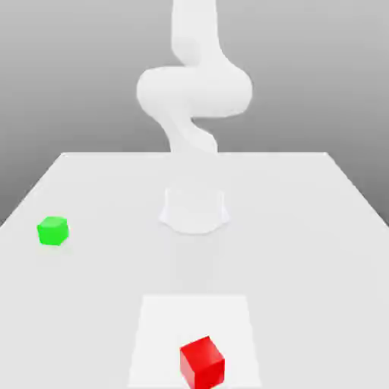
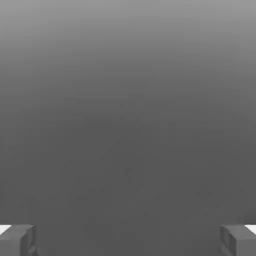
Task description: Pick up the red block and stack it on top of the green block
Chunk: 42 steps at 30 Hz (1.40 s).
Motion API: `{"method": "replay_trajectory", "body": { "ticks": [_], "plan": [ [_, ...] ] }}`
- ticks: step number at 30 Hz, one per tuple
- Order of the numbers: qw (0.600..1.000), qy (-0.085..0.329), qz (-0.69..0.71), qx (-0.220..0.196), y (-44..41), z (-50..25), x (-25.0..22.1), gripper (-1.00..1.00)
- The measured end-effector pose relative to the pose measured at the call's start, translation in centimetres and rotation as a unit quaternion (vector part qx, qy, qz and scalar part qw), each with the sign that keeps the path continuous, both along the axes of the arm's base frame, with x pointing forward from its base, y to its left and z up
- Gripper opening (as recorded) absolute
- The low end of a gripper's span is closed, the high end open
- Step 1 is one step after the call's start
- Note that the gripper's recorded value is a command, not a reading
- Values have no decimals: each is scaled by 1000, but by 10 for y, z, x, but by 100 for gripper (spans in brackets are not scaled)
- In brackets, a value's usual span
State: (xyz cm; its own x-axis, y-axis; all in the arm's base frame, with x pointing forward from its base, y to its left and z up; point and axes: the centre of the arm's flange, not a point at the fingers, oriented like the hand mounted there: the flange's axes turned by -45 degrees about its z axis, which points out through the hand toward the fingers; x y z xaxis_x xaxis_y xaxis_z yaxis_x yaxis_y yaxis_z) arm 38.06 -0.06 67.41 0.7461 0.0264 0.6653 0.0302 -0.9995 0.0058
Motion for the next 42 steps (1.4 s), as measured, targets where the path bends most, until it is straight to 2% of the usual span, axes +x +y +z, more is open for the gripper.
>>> {"method": "replay_trajectory", "body": {
  "ticks": [6, 13, 18, 24, 29, 30, 37, 42],
  "plan": [
    [995, 87, 50, -21, 2, -101, 68, 0],
    [976, 183, 108, -45, 8, -230, 112, 0],
    [955, 250, 149, -62, 12, -326, 121, 0],
    [921, 328, 196, -83, 12, -439, 107, 0],
    [911, 345, 207, -87, 12, -511, 102, 0],
    [911, 345, 207, -87, 12, -522, 101, -100],
    [911, 346, 207, -87, 12, -525, 101, -100],
    [913, 346, 200, -86, 6, -470, 100, -100]
  ]
}}
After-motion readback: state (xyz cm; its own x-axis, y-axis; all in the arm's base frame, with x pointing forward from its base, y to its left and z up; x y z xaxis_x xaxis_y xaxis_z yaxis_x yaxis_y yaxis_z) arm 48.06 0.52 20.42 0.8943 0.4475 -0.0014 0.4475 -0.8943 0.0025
